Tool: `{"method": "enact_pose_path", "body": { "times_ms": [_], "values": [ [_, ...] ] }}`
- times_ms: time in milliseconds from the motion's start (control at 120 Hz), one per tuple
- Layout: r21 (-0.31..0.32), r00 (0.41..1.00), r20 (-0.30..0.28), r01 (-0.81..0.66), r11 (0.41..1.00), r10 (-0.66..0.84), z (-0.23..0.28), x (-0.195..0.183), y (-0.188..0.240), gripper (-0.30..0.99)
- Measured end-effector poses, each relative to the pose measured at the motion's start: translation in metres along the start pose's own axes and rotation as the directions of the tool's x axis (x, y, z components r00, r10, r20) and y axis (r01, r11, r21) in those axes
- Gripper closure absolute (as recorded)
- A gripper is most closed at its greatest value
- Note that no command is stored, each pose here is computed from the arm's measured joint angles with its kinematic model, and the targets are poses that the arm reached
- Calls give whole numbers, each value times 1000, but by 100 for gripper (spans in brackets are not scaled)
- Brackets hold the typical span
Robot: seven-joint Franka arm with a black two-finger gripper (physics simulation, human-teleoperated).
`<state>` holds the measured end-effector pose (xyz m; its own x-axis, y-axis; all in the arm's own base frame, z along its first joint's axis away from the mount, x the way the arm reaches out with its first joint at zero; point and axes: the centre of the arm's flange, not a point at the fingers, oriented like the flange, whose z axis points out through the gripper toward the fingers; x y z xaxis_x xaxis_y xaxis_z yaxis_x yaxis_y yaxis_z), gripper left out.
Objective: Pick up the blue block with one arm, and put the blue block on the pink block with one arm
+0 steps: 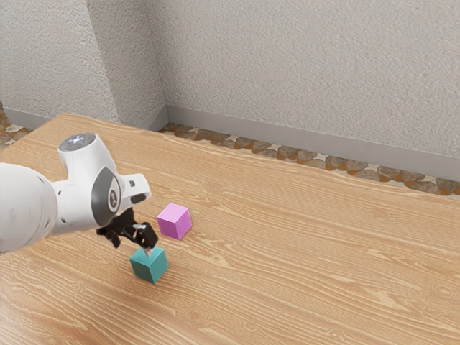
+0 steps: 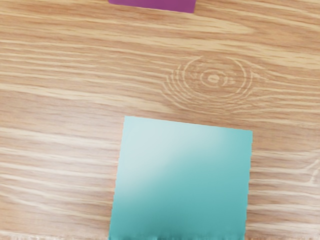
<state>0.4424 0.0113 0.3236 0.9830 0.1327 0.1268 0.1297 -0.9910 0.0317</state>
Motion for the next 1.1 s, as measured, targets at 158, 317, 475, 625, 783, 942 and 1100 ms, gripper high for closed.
{"method": "enact_pose_path", "body": {
  "times_ms": [158,317,475,625,783,942,1100],
  "values": [
    [-66,999,46,5,998,-2,7,-5,-11,0],
    [-108,997,50,-52,993,58,0,19,-10,0],
    [-107,988,101,-107,988,118,16,33,-4,0],
    [-90,979,138,-140,986,151,29,31,-3,0],
    [-56,964,150,-214,975,220,37,44,19,0],
    [-56,960,156,-228,972,234,38,47,21,0],
    [-61,956,177,-226,972,233,48,38,20,0]
  ]
}}
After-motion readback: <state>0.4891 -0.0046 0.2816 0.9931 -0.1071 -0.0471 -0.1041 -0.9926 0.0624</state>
